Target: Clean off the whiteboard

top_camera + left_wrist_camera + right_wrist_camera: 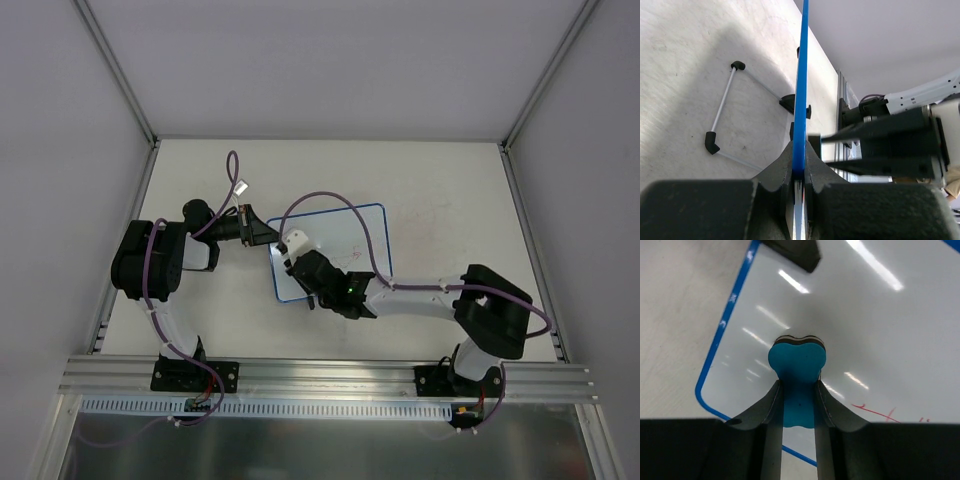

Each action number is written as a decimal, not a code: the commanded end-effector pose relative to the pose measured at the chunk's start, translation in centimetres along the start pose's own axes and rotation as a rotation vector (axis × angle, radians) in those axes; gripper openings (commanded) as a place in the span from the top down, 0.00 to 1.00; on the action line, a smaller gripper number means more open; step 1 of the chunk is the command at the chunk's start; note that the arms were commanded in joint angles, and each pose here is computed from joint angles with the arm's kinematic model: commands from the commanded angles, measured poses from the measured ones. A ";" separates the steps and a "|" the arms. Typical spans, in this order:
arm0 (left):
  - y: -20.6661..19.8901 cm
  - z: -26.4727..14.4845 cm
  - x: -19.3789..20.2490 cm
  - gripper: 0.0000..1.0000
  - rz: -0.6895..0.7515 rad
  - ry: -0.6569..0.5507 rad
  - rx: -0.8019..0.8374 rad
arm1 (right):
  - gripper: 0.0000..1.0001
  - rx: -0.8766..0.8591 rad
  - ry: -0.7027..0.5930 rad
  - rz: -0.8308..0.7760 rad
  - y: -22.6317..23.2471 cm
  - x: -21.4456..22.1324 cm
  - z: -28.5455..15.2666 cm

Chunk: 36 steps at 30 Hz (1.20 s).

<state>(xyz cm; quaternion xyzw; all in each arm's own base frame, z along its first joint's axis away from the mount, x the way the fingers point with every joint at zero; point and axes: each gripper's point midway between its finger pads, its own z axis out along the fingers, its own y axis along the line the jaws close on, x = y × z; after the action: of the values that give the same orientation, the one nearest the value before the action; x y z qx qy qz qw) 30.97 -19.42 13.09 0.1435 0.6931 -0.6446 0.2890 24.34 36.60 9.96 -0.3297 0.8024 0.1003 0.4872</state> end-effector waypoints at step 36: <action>-3.4 0.2 -0.8 1.00 0.383 0.002 0.112 | 1.00 0.180 0.024 0.109 -6.2 1.9 -0.1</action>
<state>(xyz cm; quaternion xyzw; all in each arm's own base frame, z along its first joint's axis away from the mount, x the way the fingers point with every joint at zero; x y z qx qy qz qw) 31.00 -19.45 13.05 0.1493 0.6917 -0.6425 0.2940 24.97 34.70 9.84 -0.3069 0.8116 0.0944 0.4881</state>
